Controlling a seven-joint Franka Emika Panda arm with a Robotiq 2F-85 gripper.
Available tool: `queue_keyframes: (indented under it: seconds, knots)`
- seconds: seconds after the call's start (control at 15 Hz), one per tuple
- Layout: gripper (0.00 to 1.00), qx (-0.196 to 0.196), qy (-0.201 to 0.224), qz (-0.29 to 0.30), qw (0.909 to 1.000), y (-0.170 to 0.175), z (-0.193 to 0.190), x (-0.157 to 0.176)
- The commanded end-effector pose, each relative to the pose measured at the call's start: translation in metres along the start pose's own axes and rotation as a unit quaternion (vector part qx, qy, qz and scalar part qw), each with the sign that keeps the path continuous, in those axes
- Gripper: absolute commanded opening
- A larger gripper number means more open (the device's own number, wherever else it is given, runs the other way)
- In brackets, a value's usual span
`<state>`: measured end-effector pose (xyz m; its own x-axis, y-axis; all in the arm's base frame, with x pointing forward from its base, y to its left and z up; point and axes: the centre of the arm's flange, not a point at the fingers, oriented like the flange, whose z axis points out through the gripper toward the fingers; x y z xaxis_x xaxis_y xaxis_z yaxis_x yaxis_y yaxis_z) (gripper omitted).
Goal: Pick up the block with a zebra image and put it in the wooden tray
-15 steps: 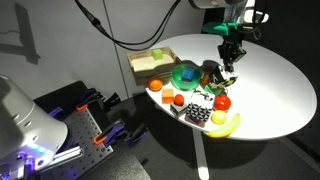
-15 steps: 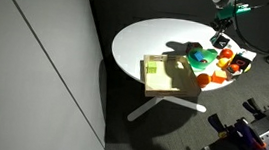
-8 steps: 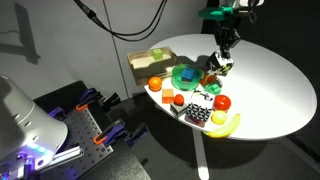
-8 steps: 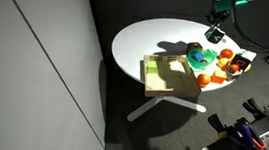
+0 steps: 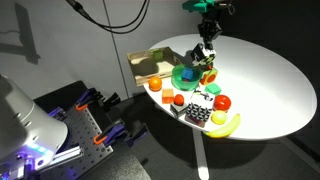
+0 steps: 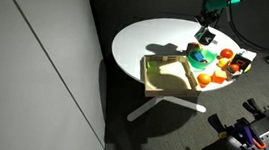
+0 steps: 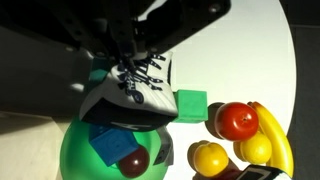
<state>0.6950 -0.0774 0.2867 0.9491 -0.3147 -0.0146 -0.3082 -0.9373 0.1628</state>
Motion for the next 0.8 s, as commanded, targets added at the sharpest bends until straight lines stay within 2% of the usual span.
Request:
queue_keyframes:
  seconds: [0.0,0.2,0.73]
  knots:
    - [0.02,0.003,-0.013,-0.012,0.9998,-0.02,-0.009,-0.027]
    - [0.02,-0.004,-0.014,-0.024,0.9996,-0.041,-0.007,-0.039]
    - [0.02,0.018,-0.027,-0.088,0.9956,-0.093,-0.009,-0.068]
